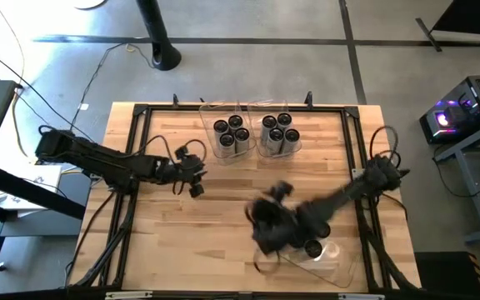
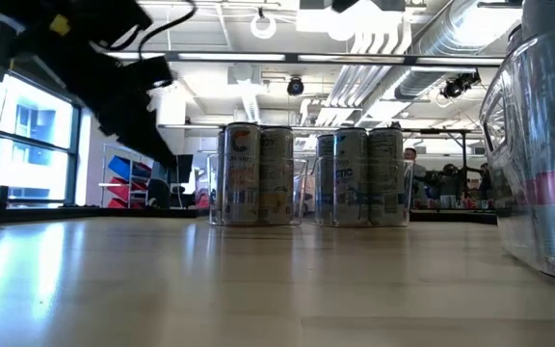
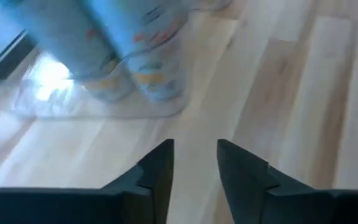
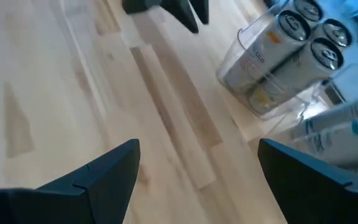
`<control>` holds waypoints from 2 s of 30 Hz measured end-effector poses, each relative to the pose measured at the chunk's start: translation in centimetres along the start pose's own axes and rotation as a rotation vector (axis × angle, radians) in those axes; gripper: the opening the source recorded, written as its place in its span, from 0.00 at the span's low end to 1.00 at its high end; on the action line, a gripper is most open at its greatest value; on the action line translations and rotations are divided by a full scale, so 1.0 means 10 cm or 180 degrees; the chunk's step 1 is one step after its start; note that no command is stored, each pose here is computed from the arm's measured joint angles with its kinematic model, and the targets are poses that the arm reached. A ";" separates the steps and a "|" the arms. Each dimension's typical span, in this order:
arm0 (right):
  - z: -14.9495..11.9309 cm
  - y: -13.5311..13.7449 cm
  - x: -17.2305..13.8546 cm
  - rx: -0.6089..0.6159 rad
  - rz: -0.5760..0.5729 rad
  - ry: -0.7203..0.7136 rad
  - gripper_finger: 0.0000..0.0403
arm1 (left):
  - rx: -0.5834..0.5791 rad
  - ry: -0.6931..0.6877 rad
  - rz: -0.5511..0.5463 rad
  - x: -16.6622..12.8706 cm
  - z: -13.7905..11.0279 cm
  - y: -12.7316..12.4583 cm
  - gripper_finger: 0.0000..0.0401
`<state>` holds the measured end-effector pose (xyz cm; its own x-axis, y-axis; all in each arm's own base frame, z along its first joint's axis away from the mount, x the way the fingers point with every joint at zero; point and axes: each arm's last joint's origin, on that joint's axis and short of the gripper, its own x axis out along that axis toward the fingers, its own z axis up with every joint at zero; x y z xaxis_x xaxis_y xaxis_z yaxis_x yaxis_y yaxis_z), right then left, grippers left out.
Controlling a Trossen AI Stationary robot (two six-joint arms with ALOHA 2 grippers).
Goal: Sort soda cans
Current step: Adjust the transparent bins on the table
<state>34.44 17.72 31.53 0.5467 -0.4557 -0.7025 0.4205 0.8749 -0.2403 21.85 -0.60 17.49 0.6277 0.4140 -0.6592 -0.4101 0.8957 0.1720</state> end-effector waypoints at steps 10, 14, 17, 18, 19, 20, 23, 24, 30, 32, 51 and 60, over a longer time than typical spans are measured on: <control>0.65 -1.47 0.22 -0.0078 -0.0111 0.0144 0.76 | -0.0960 -0.1160 -0.0736 0.02 -0.43 0.42 0.02; 0.76 -2.21 0.14 0.0260 -0.0440 0.0033 0.61 | -0.1217 -0.1240 0.0138 0.09 -0.37 0.66 0.01; 0.74 -2.73 0.15 0.0618 -0.0819 0.0075 0.45 | -0.1282 -0.1210 0.0449 0.16 -0.28 0.87 0.00; 0.73 -2.89 0.19 0.0729 -0.0891 0.0146 0.39 | -0.1325 -0.1188 0.0469 0.19 -0.27 0.94 0.00; 0.70 -3.04 0.23 0.0842 -0.0911 0.0248 0.33 | -0.1363 -0.1153 0.0461 0.22 -0.25 1.00 0.00; 0.65 -3.19 0.28 0.0941 -0.0917 0.0380 0.28 | -0.1395 -0.1110 0.0442 0.25 -0.25 1.05 0.00; 0.49 -3.57 0.49 0.1082 -0.0944 0.0715 0.12 | -0.1518 -0.0938 0.0468 0.36 -0.29 1.20 0.00; 0.42 -3.67 0.56 0.1094 -0.0979 0.0831 0.08 | -0.1549 -0.0872 0.0475 0.40 -0.31 1.24 0.00; -0.02 -4.29 0.92 0.1706 -0.0628 0.0879 0.03 | -0.1803 -0.0613 0.0469 0.59 -0.44 1.37 0.00; -0.19 -4.39 1.08 0.1912 -0.0385 0.0844 0.01 | -0.1859 -0.0645 0.0470 0.65 -0.45 1.40 0.00; -0.70 -4.23 1.43 0.2032 0.0280 0.1291 0.00 | -0.1599 -0.0700 0.0299 1.22 0.03 1.93 0.00; -0.74 -4.15 1.36 0.1980 0.0318 0.1562 0.00 | -0.1495 -0.0635 0.0208 1.02 0.09 1.94 0.00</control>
<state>19.07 -23.53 27.01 0.2827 -0.1293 -0.9505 0.7924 0.5899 0.1554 20.92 21.12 14.77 0.6860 0.5307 -0.4978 -0.6770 0.7163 -0.1692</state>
